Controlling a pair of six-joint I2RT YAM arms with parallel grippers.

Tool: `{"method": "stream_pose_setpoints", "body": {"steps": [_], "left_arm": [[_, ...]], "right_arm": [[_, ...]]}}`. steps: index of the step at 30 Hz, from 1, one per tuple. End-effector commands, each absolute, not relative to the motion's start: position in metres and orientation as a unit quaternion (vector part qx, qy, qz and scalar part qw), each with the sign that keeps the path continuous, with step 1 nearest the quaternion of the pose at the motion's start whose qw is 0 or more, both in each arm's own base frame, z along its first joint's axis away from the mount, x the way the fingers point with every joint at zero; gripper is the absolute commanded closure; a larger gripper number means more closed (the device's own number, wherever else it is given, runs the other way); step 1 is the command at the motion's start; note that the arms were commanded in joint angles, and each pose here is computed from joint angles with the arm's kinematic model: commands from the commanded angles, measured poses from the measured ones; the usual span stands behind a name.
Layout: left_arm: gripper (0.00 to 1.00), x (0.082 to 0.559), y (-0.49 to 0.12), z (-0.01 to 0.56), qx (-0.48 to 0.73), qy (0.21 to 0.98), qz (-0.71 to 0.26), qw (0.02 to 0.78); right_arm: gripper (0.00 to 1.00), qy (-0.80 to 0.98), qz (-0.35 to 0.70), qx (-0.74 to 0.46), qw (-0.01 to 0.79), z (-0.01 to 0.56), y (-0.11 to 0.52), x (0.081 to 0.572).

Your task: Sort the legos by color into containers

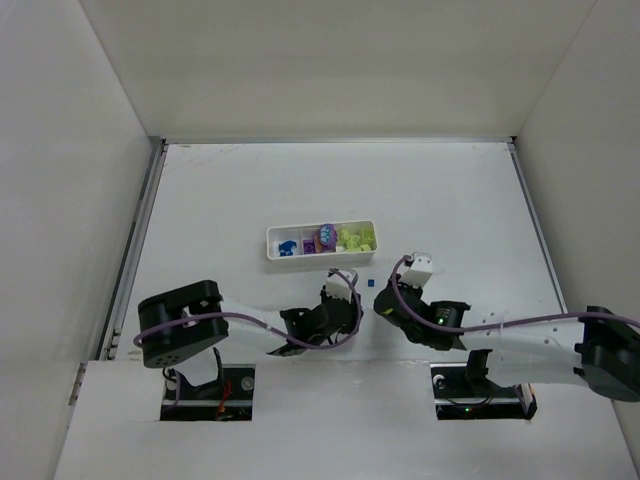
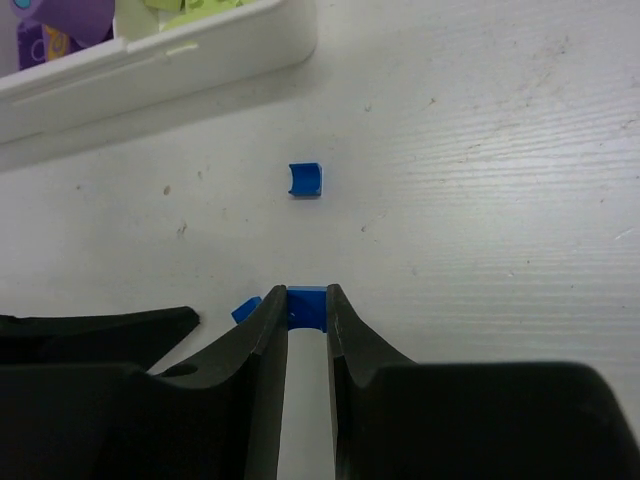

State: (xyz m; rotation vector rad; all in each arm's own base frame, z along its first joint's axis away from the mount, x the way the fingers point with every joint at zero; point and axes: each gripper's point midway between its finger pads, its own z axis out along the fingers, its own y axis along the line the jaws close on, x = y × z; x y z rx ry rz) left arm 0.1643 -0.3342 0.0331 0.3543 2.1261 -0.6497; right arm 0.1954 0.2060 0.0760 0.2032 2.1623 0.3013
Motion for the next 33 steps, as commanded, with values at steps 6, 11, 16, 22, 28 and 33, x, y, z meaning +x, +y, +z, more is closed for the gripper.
{"method": "stream_pose_setpoints", "body": {"steps": [6, 11, 16, 22, 28, 33], "left_arm": [[0.70, 0.184, -0.351, 0.025, 0.139, 0.855, -0.226, 0.446], [0.81, 0.184, -0.352, 0.015, 0.153, 0.861, -0.199, 0.443], [0.89, 0.181, -0.350, 0.017, 0.163, 0.862, -0.191, 0.441], [0.91, 0.182, -0.341, 0.035, 0.160, 0.856, -0.195, 0.452], [0.92, 0.199, -0.325, 0.076, 0.108, 0.841, -0.229, 0.479], [0.92, 0.239, -0.286, 0.116, 0.037, 0.825, -0.231, 0.515]], "right_arm": [[0.79, 0.875, 0.127, 0.080, 0.461, 0.074, 0.205, 0.197], [0.79, 0.874, 0.130, 0.078, 0.462, 0.072, 0.207, 0.198], [0.79, 0.871, 0.136, 0.080, 0.464, 0.074, 0.204, 0.199], [0.78, 0.869, 0.141, 0.085, 0.466, 0.074, 0.201, 0.201], [0.78, 0.869, 0.146, 0.083, 0.466, 0.077, 0.206, 0.202], [0.78, 0.868, 0.156, 0.078, 0.465, 0.082, 0.219, 0.203]]}}
